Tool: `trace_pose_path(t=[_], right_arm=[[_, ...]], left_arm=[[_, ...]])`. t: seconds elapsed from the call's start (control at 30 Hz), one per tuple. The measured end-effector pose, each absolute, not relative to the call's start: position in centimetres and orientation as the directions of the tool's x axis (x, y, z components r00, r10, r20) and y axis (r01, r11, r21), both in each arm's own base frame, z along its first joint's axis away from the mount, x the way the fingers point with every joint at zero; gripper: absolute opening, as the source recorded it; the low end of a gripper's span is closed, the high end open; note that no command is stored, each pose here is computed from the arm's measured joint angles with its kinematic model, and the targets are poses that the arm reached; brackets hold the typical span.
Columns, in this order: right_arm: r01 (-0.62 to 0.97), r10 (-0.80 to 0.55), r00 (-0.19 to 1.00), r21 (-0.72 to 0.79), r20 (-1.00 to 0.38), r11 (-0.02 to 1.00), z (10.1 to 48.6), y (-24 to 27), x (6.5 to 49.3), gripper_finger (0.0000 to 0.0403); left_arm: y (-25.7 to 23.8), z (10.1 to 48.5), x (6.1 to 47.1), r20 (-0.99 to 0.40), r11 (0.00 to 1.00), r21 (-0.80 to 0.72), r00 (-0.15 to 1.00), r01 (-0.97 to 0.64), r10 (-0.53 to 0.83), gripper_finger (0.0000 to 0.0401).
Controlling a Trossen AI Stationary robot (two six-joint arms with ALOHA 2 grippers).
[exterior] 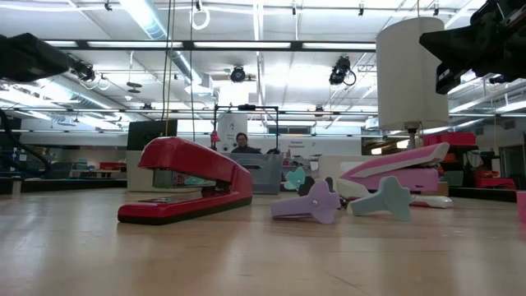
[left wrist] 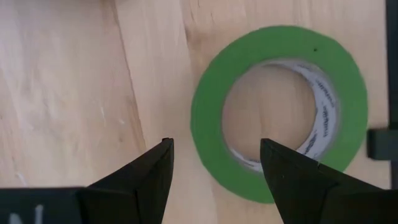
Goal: Pick and place Stapler, Stapler remover, tape
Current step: Put the green tape into the gray bin
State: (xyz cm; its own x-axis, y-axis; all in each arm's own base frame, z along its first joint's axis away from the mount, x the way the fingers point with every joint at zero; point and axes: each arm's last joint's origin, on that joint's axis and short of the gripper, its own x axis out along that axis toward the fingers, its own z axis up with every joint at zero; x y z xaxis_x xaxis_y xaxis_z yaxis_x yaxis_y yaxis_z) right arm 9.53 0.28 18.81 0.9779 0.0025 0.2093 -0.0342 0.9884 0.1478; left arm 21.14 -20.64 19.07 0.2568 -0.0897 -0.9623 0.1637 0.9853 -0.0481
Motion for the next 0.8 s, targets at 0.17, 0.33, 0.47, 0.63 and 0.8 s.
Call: trace_pose_path(t=[0.17,0.33,0.47,0.63,0.8], right_arm=[[-0.034,0.002,0.978,0.148,0.209,0.988,18.8,0.3,9.5,0.0016],[-0.034,0.003,0.978,0.148,0.209,0.988,18.8,0.3,9.5,0.0016],[-0.034,0.002,0.978,0.148,0.209,0.988,18.8,0.3,9.5,0.0016],[-0.034,0.003,0.978,0.148,0.209,0.988,18.8,0.3,9.5,0.0016],[-0.034,0.002,0.978,0.148,0.209,0.988,18.8,0.3,9.5,0.0016]], left_arm=[[-20.8,19.2,21.1,-0.959,0.992,-0.056,0.271,0.116,-0.085,0.0243],[-20.8,19.2,21.3,-0.952,0.996,-0.067,0.295,0.057,-0.081,0.0243],[-21.0,19.1,21.5,-0.943,0.997,-0.075,0.324,0.021,-0.078,0.0243],[-21.4,18.2,22.0,-0.941,0.997,-0.079,0.330,0.002,-0.075,0.0243],[-21.5,17.4,22.1,-0.947,0.999,-0.048,0.318,0.006,-0.047,0.0243]])
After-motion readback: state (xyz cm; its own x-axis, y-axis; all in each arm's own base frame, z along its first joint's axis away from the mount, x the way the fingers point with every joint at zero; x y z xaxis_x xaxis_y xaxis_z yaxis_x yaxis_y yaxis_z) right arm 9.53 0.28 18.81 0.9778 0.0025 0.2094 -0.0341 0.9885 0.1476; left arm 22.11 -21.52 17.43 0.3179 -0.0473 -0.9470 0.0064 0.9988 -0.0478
